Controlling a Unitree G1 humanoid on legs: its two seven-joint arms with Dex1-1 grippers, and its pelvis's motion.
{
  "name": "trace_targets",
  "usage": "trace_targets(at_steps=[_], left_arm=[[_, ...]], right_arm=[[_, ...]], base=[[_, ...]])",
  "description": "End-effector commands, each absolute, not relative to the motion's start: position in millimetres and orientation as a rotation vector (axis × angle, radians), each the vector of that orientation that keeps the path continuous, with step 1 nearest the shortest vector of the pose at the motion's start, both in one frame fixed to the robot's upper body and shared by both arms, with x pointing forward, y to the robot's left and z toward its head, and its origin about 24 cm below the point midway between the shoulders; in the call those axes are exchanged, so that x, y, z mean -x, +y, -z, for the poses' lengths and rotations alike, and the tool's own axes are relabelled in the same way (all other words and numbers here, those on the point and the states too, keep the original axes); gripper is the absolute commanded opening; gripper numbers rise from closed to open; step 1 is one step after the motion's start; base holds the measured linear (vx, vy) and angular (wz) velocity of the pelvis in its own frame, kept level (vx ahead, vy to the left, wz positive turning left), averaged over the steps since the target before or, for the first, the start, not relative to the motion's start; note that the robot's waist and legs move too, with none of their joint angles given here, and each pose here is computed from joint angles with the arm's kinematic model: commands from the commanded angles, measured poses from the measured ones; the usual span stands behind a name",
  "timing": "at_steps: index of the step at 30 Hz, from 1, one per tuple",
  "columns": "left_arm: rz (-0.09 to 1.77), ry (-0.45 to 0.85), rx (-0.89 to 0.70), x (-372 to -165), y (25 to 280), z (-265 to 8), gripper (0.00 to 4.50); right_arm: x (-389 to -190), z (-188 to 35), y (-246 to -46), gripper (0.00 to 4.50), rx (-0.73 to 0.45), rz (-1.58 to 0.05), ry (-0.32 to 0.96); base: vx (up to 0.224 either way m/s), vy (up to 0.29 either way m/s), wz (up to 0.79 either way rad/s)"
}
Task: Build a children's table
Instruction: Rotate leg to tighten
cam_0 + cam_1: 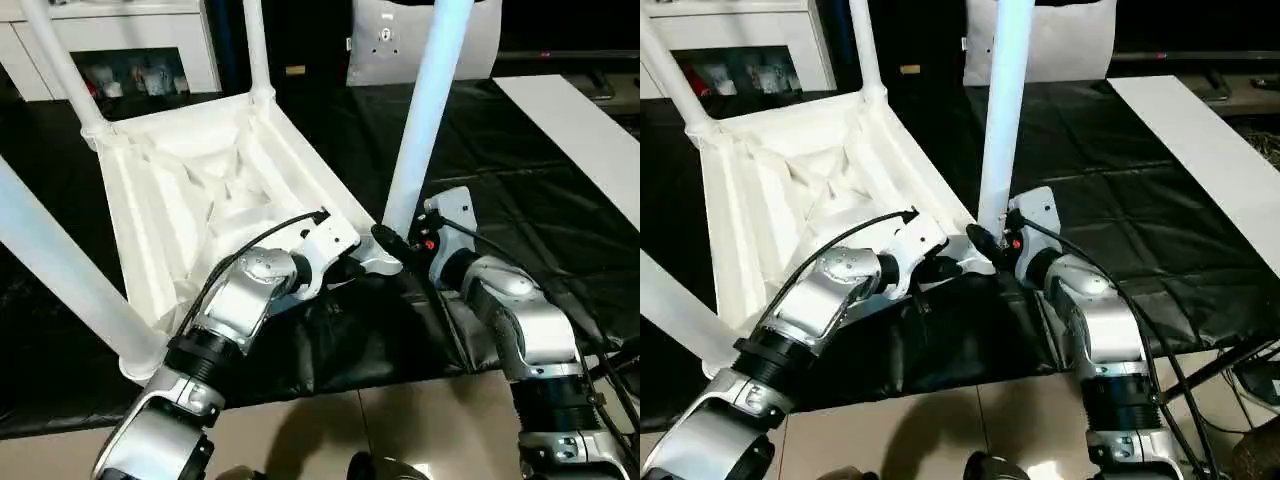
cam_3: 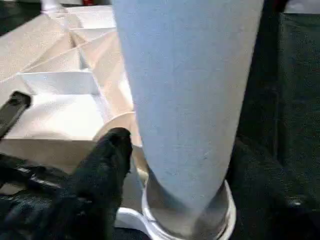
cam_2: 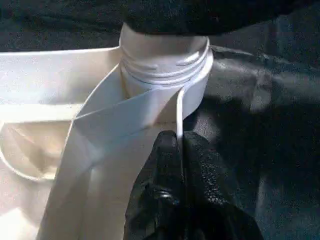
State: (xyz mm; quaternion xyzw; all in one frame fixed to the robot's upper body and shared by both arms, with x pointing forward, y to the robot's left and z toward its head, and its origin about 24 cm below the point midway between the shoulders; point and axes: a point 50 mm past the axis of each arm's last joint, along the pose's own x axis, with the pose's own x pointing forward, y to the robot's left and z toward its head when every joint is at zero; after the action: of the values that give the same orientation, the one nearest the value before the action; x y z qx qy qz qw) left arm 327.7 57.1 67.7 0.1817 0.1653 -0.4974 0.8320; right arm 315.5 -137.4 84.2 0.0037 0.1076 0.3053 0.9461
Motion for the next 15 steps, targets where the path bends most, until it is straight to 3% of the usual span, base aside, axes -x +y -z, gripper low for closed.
trace_targets(at_steps=[1, 7, 12, 15], left_arm=[[1.152, 0.272, -0.414, -323, 47, -79, 0.0], [1.246, 0.298, -0.498, -323, 73, -72, 0.0], [1.339, 0.31, -0.522, -318, 82, -70, 0.0], [1.466, 0.289, -0.595, -314, 96, -70, 0.0]], right_arm=[[-311.1, -88, -129.3, 3.42, -0.037, -0.736, 0.202], [-304.4, -93, -157.2, 3.83, 0.043, -0.917, 0.194], [-300.6, -96, -167.9, 4.23, 0.117, -1.015, 0.194], [-295.3, -100, -179.9, 4.23, 0.25, -1.159, 0.176]], base=[[0.0, 0.0, 0.0], [0.0, 0.0, 0.0], [0.0, 0.0, 0.0], [0.0, 0.0, 0.0]])
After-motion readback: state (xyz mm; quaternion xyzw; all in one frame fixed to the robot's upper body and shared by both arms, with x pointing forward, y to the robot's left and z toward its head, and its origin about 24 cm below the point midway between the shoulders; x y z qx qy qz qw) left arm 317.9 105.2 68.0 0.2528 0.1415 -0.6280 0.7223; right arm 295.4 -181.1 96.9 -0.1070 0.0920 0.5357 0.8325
